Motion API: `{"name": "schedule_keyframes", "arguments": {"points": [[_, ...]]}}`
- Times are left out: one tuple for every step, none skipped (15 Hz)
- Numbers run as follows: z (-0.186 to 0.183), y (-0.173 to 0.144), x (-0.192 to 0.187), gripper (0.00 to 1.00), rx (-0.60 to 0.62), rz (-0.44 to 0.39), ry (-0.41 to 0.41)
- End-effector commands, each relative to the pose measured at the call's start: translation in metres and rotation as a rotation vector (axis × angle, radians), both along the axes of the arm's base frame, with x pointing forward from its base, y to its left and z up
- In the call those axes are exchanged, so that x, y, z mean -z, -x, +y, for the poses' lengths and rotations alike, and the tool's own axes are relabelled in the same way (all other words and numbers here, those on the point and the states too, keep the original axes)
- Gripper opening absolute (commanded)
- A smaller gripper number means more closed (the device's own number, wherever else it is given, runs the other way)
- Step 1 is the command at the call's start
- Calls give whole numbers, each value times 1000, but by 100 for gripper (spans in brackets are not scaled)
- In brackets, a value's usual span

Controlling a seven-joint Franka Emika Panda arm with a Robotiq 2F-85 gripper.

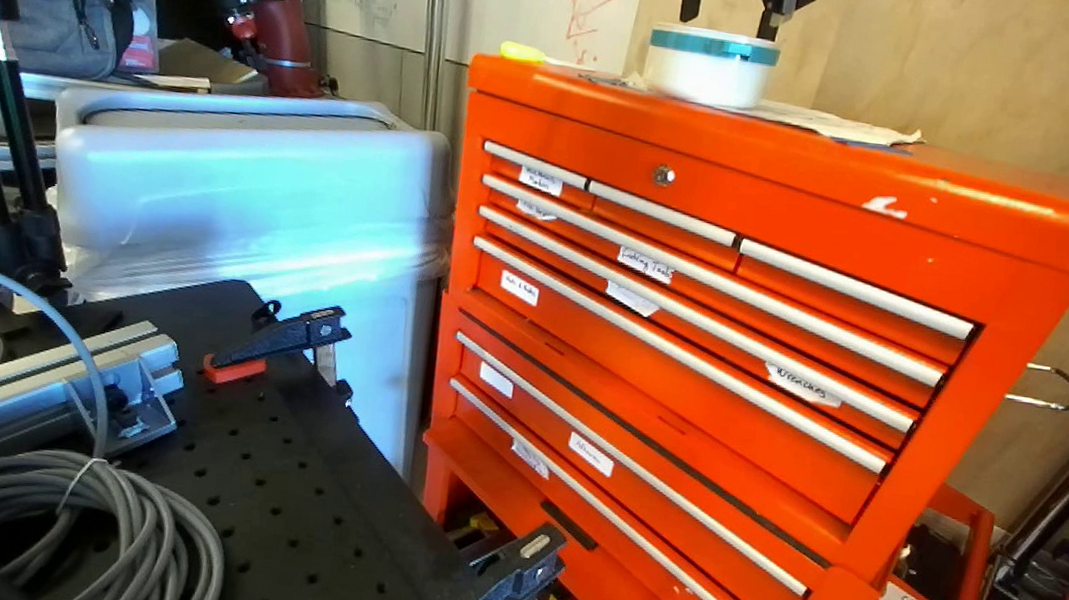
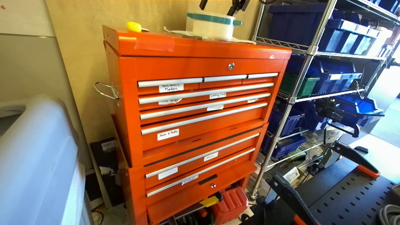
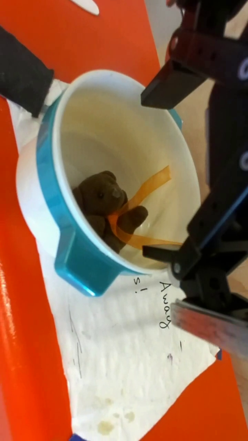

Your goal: Remove the teddy bear from the pot

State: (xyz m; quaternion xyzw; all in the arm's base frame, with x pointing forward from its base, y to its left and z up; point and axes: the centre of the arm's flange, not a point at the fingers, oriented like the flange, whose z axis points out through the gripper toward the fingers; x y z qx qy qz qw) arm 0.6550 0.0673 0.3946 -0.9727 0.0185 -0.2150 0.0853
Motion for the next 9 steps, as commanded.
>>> {"name": "schedule_keyframes", "arguments": {"points": [[0, -10, 1, 82, 7, 37, 18], [1, -10, 3, 71, 6, 46, 23], [1, -10, 6, 63, 5, 55, 28], [2, -10, 8, 49, 4, 61, 34], [2, -11, 11, 42, 3, 69, 41], [3, -11, 13, 35, 0, 75, 49], [3, -11, 15, 27, -2, 77, 55], [4, -10, 18, 20, -7, 81, 65], [5, -12, 19, 12, -12, 84, 78]]}}
